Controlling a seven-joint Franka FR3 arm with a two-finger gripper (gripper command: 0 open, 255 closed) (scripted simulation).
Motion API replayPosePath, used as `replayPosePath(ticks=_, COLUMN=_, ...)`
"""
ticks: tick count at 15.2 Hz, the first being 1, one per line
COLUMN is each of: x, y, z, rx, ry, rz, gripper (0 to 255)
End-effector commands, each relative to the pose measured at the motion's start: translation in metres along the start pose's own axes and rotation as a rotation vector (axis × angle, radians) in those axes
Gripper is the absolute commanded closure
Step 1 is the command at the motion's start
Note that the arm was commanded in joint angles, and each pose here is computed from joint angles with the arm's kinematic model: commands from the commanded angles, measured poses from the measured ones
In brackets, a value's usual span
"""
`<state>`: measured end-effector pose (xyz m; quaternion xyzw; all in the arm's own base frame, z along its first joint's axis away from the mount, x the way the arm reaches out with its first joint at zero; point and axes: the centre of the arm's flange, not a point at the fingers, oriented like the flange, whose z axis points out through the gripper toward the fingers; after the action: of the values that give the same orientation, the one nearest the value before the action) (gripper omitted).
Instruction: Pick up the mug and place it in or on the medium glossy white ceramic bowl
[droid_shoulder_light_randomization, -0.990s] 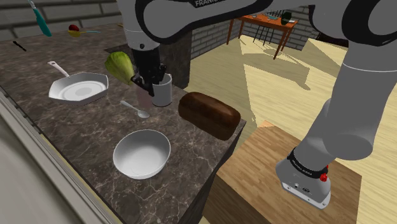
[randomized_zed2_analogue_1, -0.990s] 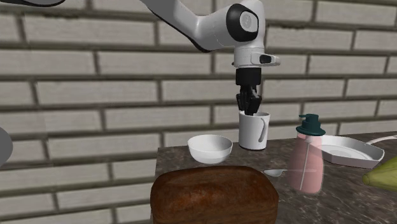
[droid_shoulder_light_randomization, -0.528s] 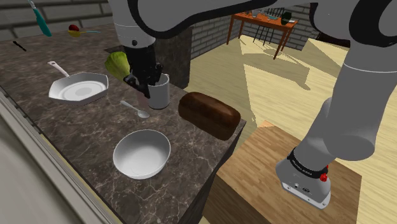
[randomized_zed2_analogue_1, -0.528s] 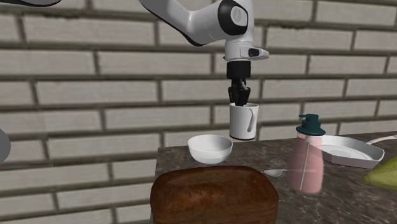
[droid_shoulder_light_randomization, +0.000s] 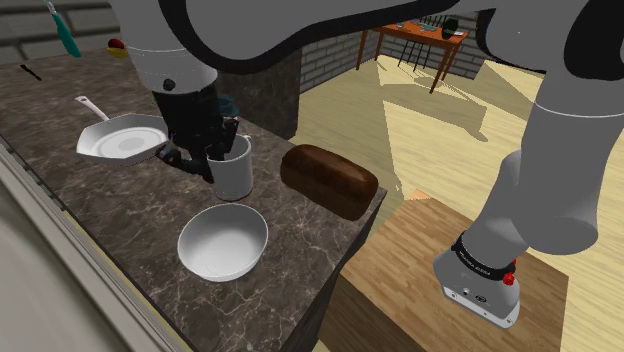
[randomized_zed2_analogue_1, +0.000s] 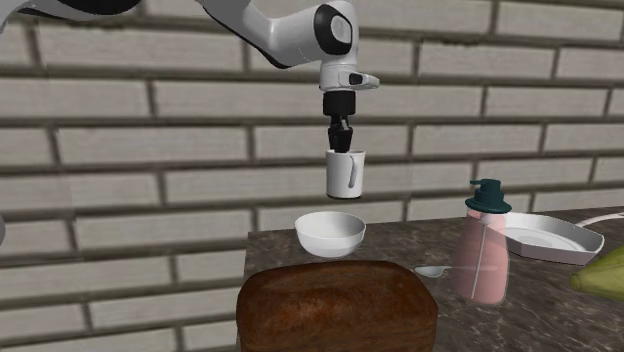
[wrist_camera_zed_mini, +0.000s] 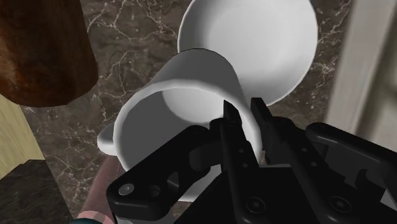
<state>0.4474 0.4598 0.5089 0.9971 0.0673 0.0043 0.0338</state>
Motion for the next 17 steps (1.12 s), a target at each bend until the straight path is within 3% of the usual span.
replayPosePath(ticks=1, x=-0.012, y=-0.023, z=-0.004, rx=0.0, ry=0.0, rz=0.002, gripper=255)
replayPosePath(ticks=2, x=-0.02, y=-0.038, z=-0.008, rx=0.0, ry=0.0, rz=0.002, gripper=255)
replayPosePath(ticks=17, x=-0.02, y=-0.043, z=0.072, rx=0.0, ry=0.0, rz=0.002, gripper=255)
